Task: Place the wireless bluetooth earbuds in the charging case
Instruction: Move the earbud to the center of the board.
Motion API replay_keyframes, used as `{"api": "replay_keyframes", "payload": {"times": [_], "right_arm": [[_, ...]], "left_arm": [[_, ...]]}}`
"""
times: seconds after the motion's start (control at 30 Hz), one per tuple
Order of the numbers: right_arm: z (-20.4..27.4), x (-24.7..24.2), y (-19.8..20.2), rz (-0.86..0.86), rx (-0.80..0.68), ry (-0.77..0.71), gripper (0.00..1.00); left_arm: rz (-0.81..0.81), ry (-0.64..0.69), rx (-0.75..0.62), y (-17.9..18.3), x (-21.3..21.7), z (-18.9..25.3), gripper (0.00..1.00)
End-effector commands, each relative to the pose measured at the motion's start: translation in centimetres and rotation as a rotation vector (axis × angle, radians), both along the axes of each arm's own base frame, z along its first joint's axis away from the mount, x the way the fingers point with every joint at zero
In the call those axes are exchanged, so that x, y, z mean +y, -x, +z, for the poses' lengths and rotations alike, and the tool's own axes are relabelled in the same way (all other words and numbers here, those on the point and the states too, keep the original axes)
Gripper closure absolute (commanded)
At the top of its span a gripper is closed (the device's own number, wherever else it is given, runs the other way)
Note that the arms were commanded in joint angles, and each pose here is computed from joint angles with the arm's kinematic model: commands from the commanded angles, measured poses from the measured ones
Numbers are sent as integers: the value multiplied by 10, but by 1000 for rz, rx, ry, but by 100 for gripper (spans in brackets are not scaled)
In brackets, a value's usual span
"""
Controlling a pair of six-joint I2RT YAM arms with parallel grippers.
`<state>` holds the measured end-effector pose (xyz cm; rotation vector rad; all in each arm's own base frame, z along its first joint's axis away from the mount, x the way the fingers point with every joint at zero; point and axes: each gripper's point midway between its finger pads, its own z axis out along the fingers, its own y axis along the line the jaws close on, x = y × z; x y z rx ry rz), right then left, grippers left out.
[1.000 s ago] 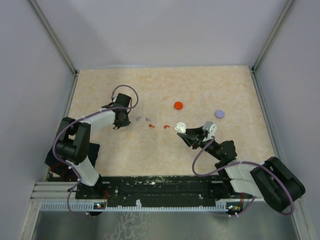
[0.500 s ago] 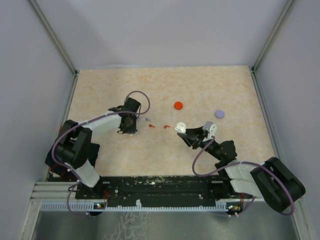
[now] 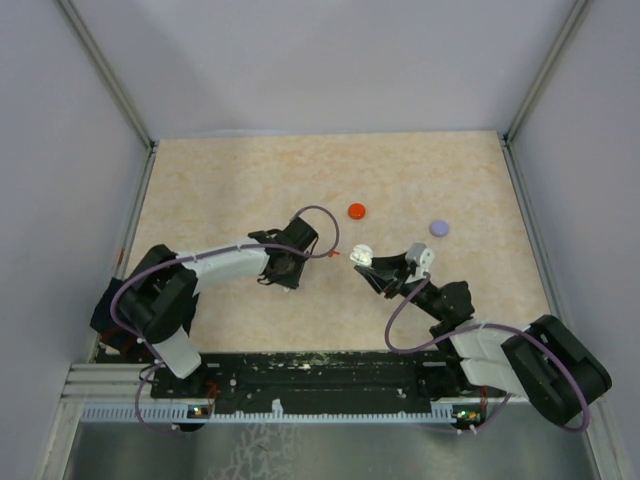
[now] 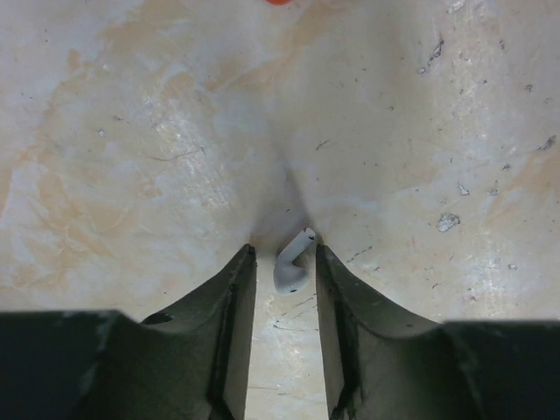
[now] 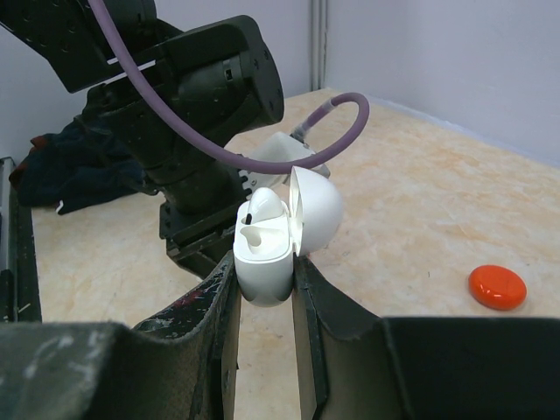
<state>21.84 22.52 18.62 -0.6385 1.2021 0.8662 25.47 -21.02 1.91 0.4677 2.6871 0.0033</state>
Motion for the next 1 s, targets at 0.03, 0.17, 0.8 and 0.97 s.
{"api": "replay_keyframes", "payload": {"times": [0.03,0.17,0.8,0.97], "right_arm": [[23,2,1,6,-76,-40,100],[23,2,1,7,-77,-40,100],[21,3,0,6,-73,-33,100],[22,3,1,7,-73,-34,100]], "left_arm": [[58,-33,-7,0,7,3,55],[88,-68,-2,4,14,2,48],[153,-135,1,25,46,5,47],[170,-149,-28,24,53,7,47]]}}
